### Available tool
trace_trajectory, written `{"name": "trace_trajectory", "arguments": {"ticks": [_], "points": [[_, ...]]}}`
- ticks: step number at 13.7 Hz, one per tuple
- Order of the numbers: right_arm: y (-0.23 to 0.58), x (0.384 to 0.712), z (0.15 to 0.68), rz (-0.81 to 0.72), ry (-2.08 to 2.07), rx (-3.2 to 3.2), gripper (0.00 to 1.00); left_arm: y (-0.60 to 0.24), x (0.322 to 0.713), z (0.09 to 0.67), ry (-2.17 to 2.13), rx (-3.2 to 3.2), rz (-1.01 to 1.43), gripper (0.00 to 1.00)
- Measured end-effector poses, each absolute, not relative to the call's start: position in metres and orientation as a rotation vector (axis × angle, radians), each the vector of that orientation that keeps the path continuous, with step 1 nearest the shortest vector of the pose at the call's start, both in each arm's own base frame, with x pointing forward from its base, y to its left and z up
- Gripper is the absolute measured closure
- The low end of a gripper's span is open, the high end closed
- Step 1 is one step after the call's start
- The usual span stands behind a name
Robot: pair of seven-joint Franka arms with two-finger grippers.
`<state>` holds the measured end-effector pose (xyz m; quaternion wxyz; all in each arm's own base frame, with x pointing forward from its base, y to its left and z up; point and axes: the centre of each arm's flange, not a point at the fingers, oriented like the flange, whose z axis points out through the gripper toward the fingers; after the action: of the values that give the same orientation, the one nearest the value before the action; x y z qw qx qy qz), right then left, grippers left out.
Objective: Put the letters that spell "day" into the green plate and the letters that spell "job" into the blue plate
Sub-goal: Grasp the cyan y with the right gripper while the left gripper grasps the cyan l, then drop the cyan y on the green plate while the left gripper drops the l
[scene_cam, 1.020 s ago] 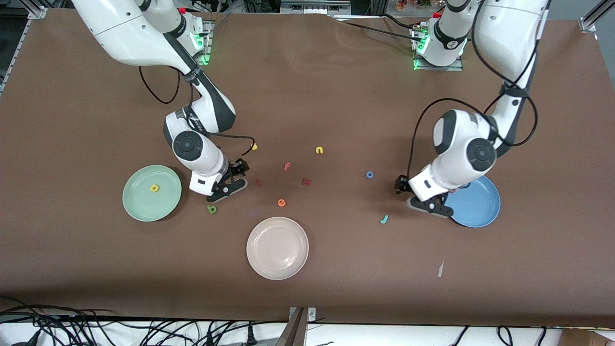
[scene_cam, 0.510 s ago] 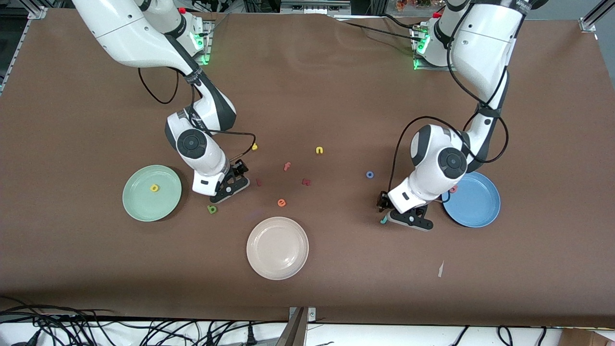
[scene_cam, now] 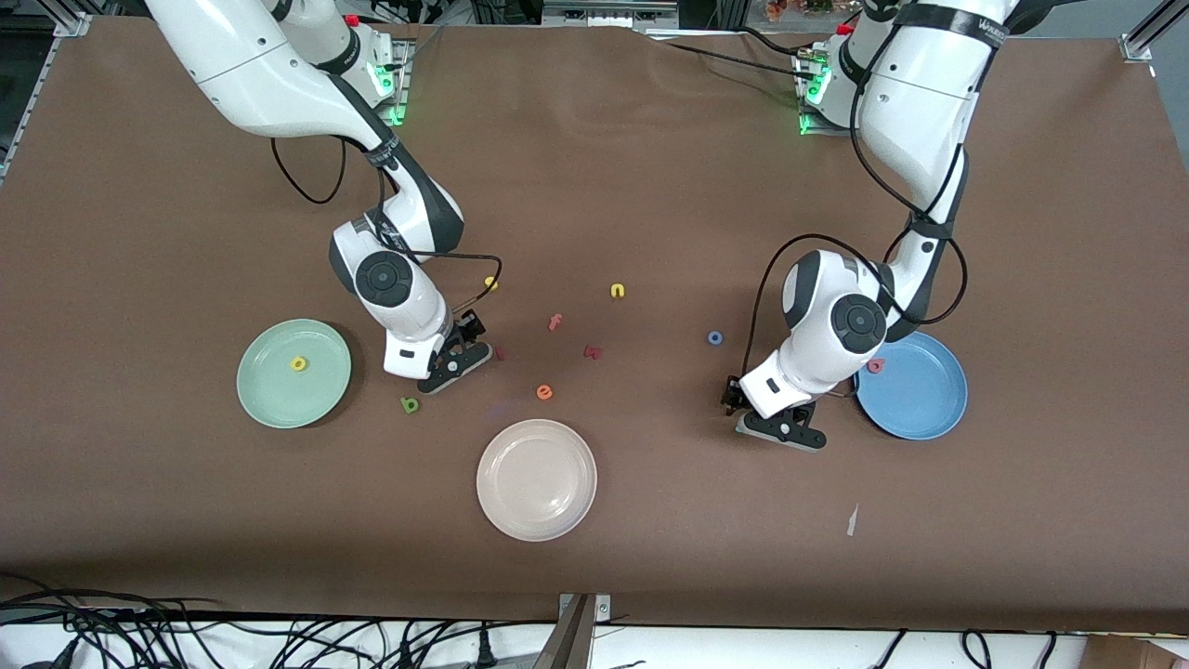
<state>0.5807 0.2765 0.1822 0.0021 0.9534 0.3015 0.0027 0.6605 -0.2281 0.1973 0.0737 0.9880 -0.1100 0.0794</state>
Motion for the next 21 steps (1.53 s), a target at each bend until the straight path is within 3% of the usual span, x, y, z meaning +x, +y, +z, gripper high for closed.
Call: {"name": "trace_trajectory", "arguments": {"ticks": [1, 4, 6, 7, 8, 9, 11, 12, 13, 14, 15, 17, 21], "points": [[0.277, 0.581, 0.182, 0.013, 0.958, 2.988, 0.19, -0.228, 0.66, 0.191, -0.329, 2.968, 0.247, 0.32], [0.278, 0.583, 0.182, 0.025, 1.018, 2.97, 0.33, -0.229, 0.659, 0.178, -0.33, 2.972, 0.251, 0.32], [0.278, 0.584, 0.18, 0.027, 1.028, 2.968, 0.35, -0.231, 0.658, 0.177, -0.335, 2.972, 0.249, 0.36], [0.279, 0.584, 0.179, 0.031, 1.036, 2.966, 0.43, -0.232, 0.658, 0.176, -0.337, 2.972, 0.247, 0.42], [0.279, 0.584, 0.177, 0.035, 1.052, 2.96, 0.43, -0.232, 0.657, 0.175, -0.338, 2.973, 0.245, 0.51], [0.279, 0.584, 0.176, 0.039, 1.065, 2.954, 0.49, -0.233, 0.657, 0.174, -0.339, 2.973, 0.244, 0.51], [0.279, 0.586, 0.177, 0.045, 1.075, 2.949, 0.56, -0.233, 0.657, 0.173, -0.339, 2.973, 0.242, 0.62], [0.279, 0.586, 0.178, 0.049, 1.078, 2.947, 0.64, -0.233, 0.657, 0.173, -0.339, 2.973, 0.242, 0.62], [0.279, 0.587, 0.178, 0.051, 1.08, 2.945, 0.74, -0.233, 0.657, 0.173, -0.34, 2.973, 0.243, 0.69], [0.279, 0.587, 0.178, 0.053, 1.091, 2.939, 0.74, -0.233, 0.657, 0.174, -0.34, 2.973, 0.245, 0.75], [0.279, 0.587, 0.178, 0.055, 1.101, 2.932, 0.74, -0.233, 0.658, 0.175, -0.34, 2.972, 0.249, 0.75], [0.28, 0.587, 0.178, 0.056, 1.11, 2.927, 0.74, -0.23, 0.661, 0.177, -0.335, 2.975, 0.26, 0.91], [0.279, 0.59, 0.181, 0.058, 1.105, 2.926, 0.74, -0.223, 0.667, 0.191, -0.324, 2.979, 0.288, 0.9]]}}
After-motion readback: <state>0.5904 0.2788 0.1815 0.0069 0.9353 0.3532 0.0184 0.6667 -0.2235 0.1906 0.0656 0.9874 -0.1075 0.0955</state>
